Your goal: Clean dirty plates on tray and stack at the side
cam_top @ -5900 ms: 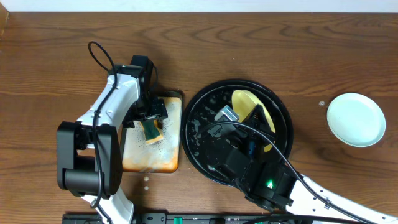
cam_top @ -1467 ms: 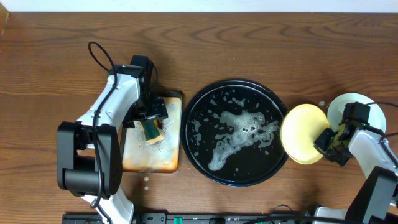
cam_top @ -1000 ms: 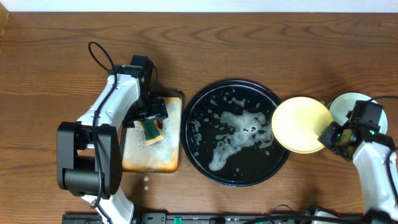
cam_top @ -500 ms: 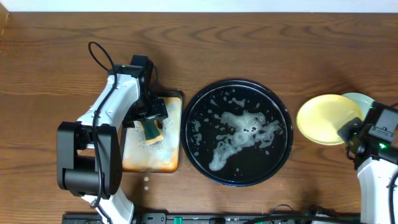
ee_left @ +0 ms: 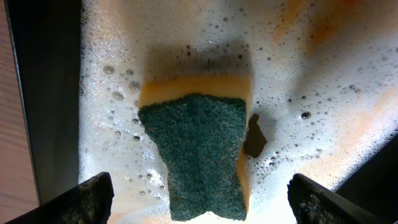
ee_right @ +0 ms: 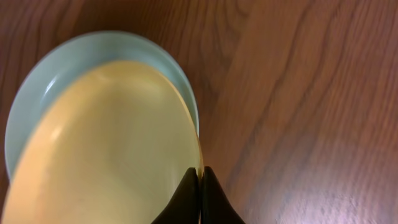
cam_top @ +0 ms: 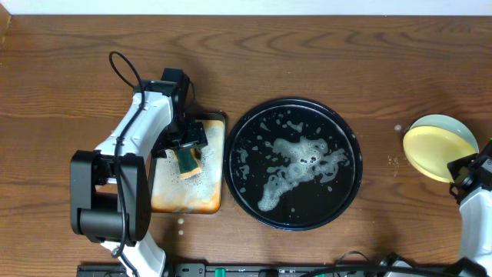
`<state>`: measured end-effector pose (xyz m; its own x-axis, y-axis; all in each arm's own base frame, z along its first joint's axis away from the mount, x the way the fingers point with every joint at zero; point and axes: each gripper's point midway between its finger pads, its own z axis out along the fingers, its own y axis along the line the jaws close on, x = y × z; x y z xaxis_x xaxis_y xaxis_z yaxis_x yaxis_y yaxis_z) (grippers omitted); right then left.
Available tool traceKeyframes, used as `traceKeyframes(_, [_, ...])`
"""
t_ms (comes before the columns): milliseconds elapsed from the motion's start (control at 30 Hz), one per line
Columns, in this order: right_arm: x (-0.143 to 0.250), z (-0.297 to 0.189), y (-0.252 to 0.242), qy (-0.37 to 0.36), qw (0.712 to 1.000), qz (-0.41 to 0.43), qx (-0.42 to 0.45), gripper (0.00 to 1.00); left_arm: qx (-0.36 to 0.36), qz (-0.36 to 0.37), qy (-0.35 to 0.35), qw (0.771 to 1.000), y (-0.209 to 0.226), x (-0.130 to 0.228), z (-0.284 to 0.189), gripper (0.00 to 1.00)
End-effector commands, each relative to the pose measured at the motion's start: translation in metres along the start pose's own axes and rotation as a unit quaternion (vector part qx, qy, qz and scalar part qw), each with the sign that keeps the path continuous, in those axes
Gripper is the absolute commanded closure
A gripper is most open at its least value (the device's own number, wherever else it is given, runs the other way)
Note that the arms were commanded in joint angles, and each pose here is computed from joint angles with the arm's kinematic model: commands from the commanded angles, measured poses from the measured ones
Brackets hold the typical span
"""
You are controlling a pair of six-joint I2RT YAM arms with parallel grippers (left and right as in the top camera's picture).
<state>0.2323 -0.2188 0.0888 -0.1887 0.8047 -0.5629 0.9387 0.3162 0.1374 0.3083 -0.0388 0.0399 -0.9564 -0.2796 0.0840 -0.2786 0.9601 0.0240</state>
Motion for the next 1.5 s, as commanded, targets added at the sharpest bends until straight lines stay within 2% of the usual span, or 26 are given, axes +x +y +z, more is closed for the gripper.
traceKeyframes(0, [-0.011,0.002,0.005,-0.011,1.000,0.017,-0.011,0.79,-0.004,0.004,0.007,1.000,0.003,0.002,0.003,0.10])
traceKeyframes(33, [-0.014,0.001,0.007,-0.015,1.000,0.018,-0.014,0.62,-0.004,0.004,0.007,1.000,0.003,0.002,0.003,0.09])
traceKeyframes(67, [-0.015,0.000,0.010,-0.016,0.999,0.019,-0.024,0.56,-0.004,0.004,0.007,1.000,0.003,0.002,0.003,0.10])
traceKeyframes(100, [-0.015,-0.003,0.015,-0.015,0.999,0.014,-0.039,0.53,-0.004,0.004,0.007,1.000,0.003,0.002,0.003,0.10])
traceKeyframes(200, [-0.009,-0.019,0.047,0.011,0.991,-0.020,-0.133,0.56,-0.004,0.004,0.007,1.000,0.003,0.002,0.003,0.09])
traceKeyframes(300, [0.008,-0.051,0.088,0.050,0.961,-0.067,-0.262,0.62,-0.004,0.004,0.007,1.000,0.003,0.002,0.003,0.09])
traceKeyframes(400, [0.036,-0.093,0.120,0.084,0.913,-0.135,-0.376,0.62,-0.004,0.004,0.007,1.000,0.003,0.002,0.003,0.10])
traceKeyframes(500, [0.062,-0.132,0.132,0.094,0.867,-0.208,-0.443,0.62,-0.004,0.004,0.007,1.000,0.003,0.002,0.003,0.09])
traceKeyframes(600, [0.090,-0.176,0.137,0.090,0.806,-0.287,-0.509,0.58,-0.004,0.004,0.007,1.000,0.003,0.002,0.003,0.09])
traceKeyframes(633, [0.099,-0.192,0.137,0.091,0.786,-0.304,-0.531,0.54,-0.004,0.004,0.007,1.000,0.003,0.002,0.003,0.10])
traceKeyframes(667, [0.105,-0.204,0.136,0.093,0.772,-0.312,-0.545,0.46,-0.004,0.004,0.007,1.000,0.003,0.002,0.003,0.09])
traceKeyframes(700, [0.111,-0.215,0.133,0.094,0.764,-0.318,-0.554,0.01,-0.004,0.004,0.007,1.000,0.003,0.002,0.003,0.10])
traceKeyframes(800, [0.118,-0.233,0.127,0.097,0.759,-0.311,-0.563,0.01,-0.004,0.004,0.007,1.000,0.003,0.002,0.003,0.10])
traceKeyframes(967, [0.123,-0.246,0.116,0.113,0.768,-0.284,-0.563,0.01,-0.004,0.004,0.007,1.000,0.003,0.002,0.003,0.10])
traceKeyframes(1167, [0.140,-0.227,0.093,0.158,0.799,-0.284,-0.506,0.01,-0.004,0.004,0.007,1.000,0.003,0.002,0.003,0.10])
traceKeyframes(1267, [0.145,-0.224,0.087,0.163,0.799,-0.299,-0.495,0.01,-0.004,0.004,0.007,1.000,0.003,0.002,0.003,0.09])
traceKeyframes(1367, [0.145,-0.228,0.084,0.136,0.793,-0.326,-0.497,0.01,-0.004,0.004,0.007,1.000,0.003,0.002,0.003,0.09])
traceKeyframes(1467, [0.133,-0.234,0.088,0.063,0.794,-0.351,-0.493,0.01,-0.004,0.004,0.007,1.000,0.003,0.002,0.003,0.10])
